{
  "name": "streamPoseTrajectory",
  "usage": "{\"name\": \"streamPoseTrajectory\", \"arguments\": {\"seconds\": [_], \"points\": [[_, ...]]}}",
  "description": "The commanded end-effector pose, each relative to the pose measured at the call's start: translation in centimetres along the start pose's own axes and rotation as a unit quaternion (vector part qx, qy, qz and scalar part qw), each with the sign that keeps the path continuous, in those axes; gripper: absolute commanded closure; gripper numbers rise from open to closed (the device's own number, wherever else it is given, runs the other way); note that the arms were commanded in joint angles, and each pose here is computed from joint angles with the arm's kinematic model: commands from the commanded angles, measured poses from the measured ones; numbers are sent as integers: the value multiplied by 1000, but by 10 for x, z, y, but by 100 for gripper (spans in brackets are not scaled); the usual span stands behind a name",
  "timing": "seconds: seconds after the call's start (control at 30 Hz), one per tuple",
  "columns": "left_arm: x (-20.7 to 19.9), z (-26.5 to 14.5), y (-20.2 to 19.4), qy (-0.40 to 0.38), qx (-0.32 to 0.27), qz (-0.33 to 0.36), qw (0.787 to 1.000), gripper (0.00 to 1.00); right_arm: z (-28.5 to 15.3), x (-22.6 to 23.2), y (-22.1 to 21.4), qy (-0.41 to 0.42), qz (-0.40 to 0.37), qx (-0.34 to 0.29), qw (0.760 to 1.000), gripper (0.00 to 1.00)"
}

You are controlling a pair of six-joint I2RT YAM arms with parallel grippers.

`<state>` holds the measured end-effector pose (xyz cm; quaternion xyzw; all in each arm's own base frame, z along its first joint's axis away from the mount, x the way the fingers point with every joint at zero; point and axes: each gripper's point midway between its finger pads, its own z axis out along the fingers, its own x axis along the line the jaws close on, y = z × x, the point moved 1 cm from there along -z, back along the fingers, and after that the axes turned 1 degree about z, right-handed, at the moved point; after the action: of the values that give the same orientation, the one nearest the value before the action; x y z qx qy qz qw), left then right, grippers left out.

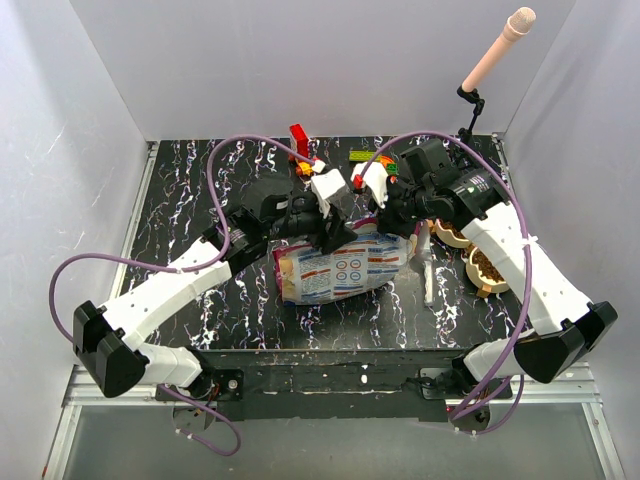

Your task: Serve the pet food

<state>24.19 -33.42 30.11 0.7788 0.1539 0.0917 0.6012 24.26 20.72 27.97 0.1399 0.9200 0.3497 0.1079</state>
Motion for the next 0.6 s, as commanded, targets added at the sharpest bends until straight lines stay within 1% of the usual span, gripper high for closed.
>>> {"name": "streamPoseTrajectory", "arguments": {"seconds": [0.0,0.1,0.13,0.17,0.27,0.3,0.33,0.37,0.4,0.47,0.57], "points": [[-6,-1,-8,13,18,25,999,49,-23,-7,34,-28,-10,-62,998,99],[2,6,-17,37,29,42,998,55,-26,-6,38,-23,-9,-66,998,99],[8,7,-20,54,32,50,997,59,-26,-5,38,-21,-7,-66,998,99],[13,7,-21,68,33,58,996,65,-25,-5,38,-20,-5,-66,998,99],[26,4,-20,101,41,77,991,92,-26,-8,34,-36,-5,-60,998,99],[26,1,-18,104,44,81,990,98,-26,-12,31,-47,-5,-56,997,99],[25,-2,-17,102,45,86,990,100,-26,-17,28,-66,-3,-52,996,99],[24,-5,-14,100,45,87,990,100,-27,-21,24,-77,-1,-50,996,86],[21,-7,-13,96,42,86,991,100,-26,-26,20,-88,0,-50,995,71],[15,-13,-9,86,38,86,992,100,-24,-28,7,-92,-15,-37,995,64],[8,-16,-8,68,38,81,994,100,-21,-36,-7,-96,-16,-19,995,63]]}}
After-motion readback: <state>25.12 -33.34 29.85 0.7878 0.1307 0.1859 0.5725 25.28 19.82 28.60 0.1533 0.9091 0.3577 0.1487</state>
